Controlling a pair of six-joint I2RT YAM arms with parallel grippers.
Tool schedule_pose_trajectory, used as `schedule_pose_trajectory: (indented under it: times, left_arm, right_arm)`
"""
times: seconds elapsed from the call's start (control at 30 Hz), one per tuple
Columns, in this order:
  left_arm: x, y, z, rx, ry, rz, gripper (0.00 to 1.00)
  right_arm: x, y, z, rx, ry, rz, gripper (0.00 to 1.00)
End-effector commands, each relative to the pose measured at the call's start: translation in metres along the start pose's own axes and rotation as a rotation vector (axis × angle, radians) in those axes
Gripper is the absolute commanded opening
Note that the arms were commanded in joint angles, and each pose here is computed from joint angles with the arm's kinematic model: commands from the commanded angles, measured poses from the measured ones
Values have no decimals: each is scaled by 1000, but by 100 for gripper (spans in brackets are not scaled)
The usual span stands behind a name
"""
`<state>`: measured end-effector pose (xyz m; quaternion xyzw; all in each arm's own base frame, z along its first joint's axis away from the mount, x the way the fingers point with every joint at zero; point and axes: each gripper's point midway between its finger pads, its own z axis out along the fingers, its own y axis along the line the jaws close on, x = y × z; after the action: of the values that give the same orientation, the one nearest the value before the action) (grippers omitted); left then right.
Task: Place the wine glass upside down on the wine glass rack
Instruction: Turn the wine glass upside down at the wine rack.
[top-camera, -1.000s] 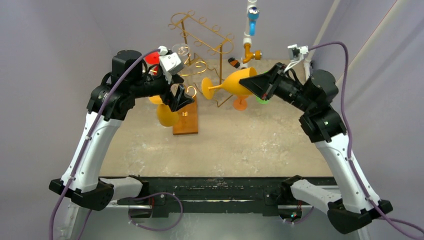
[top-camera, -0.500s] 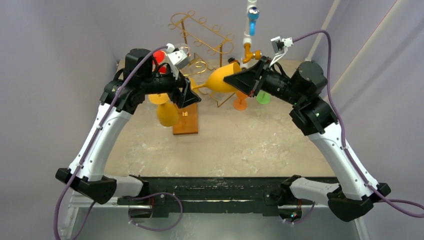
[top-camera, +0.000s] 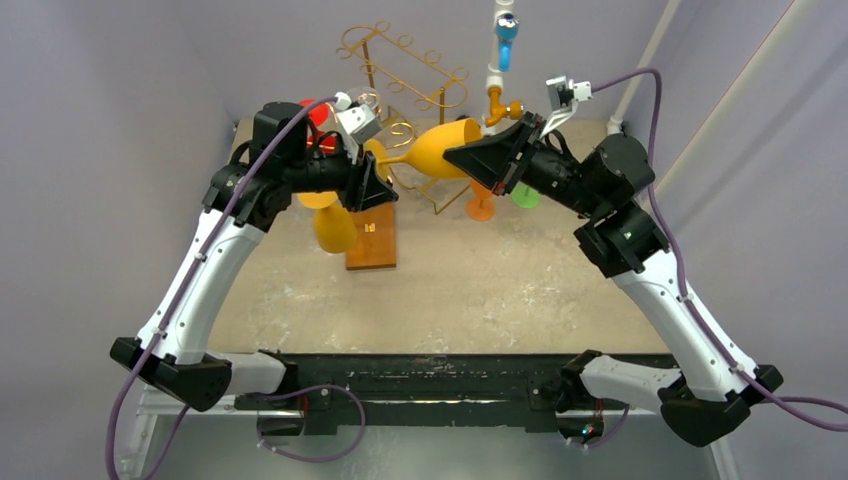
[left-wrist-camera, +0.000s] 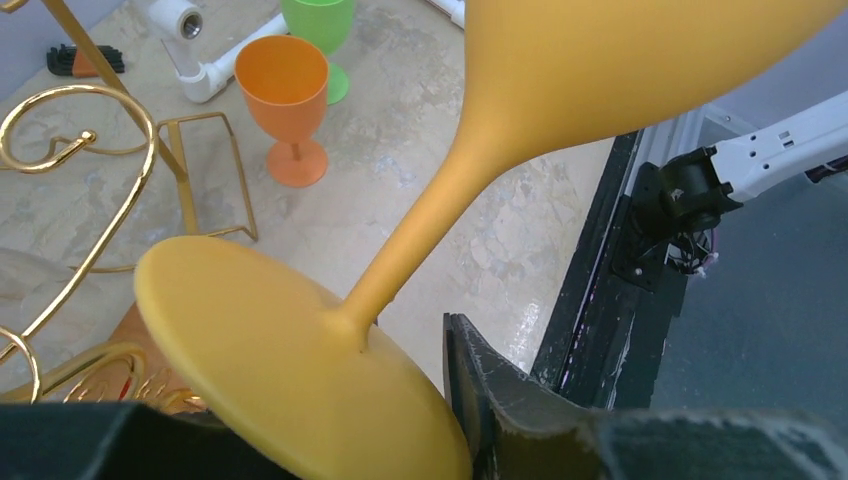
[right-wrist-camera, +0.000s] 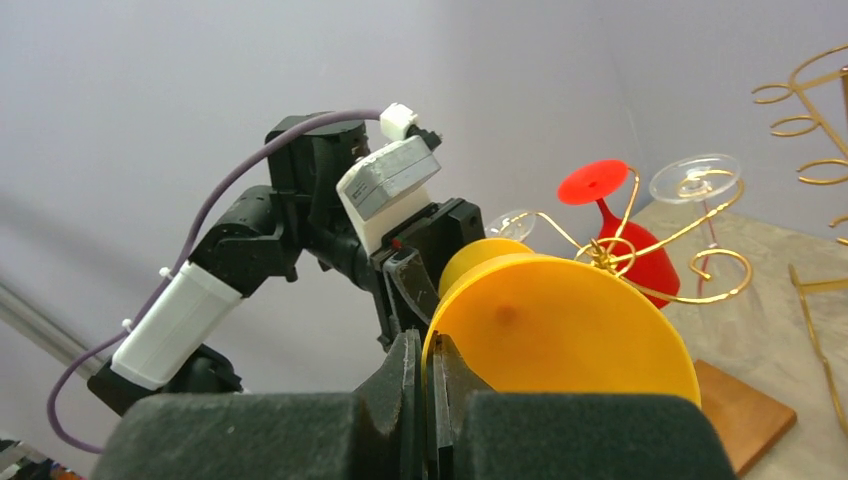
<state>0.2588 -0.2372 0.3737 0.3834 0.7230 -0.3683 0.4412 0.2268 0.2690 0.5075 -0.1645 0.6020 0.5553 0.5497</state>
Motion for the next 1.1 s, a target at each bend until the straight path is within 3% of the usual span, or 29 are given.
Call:
schedule_pose_trajectory:
  times: [0.0,0.23,0.33,0.47,0.53,0.6,1.07]
  left_arm:
    - [-19,1,-6,-29,-54,23,30]
    - [-26,18,-10,-120,-62,98,0]
    - [-35,25,-16,-171,-77,157,0]
    - [-48,37,-28,-258,-90,290,0]
    - [-52,41,-34,-290,-86,364,0]
    - [-56,41,-39,-292,-77,442,0]
    - [-104,30,-77,-396,-180,906,0]
  right_arm:
    - [-1,29,7,-123,-25,-2,0]
    - [15,30,7,-114,1,6,0]
    - [25,26,2,-100,23,15,10]
    - [40,19,-7,-75,49,43,52]
    - [44,16,-14,-43,63,51,66]
    - [44,13,-21,2,79,45,97]
    - [25,9,-61,214,169,-60,99]
